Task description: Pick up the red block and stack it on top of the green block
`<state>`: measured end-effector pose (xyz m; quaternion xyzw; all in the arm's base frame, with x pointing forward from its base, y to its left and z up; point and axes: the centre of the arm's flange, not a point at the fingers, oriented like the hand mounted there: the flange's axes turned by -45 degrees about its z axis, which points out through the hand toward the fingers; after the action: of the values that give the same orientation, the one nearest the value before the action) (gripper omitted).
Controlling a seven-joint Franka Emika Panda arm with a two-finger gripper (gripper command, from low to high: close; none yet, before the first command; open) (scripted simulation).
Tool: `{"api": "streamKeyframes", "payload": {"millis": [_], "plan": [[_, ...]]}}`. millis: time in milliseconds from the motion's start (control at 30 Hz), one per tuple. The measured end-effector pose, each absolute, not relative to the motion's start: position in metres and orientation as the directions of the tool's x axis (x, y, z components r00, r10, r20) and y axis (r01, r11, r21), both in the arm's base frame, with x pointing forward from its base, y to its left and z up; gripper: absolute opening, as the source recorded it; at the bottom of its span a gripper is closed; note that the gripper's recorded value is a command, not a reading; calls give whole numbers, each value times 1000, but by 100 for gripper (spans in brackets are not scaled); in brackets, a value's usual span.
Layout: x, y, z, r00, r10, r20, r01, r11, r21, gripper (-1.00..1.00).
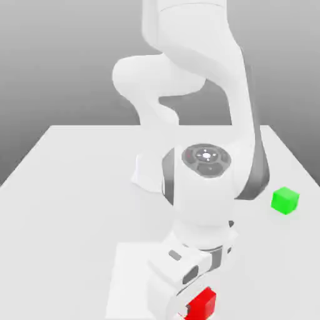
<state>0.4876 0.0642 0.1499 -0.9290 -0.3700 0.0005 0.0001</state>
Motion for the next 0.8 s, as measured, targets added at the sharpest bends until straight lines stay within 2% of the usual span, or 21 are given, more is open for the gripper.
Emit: {"api": "streamKeyframes", "payload": {"millis": [67,200,333,467,567,667,800], "plan": [[487,64,149,726,688,-1,688,-726,0,-100],[488,64,195,725,688,-1,688,-725,0,-100],[453,140,215,697,717,11,717,-697,-32,-100],[387,229,227,648,761,15,761,-647,-58,-100],[317,293,235,580,815,12,813,-578,-62,-100],[248,330,241,532,846,6,845,-531,-53,-100],[172,347,246,510,860,0,860,-510,-20,-100]]}}
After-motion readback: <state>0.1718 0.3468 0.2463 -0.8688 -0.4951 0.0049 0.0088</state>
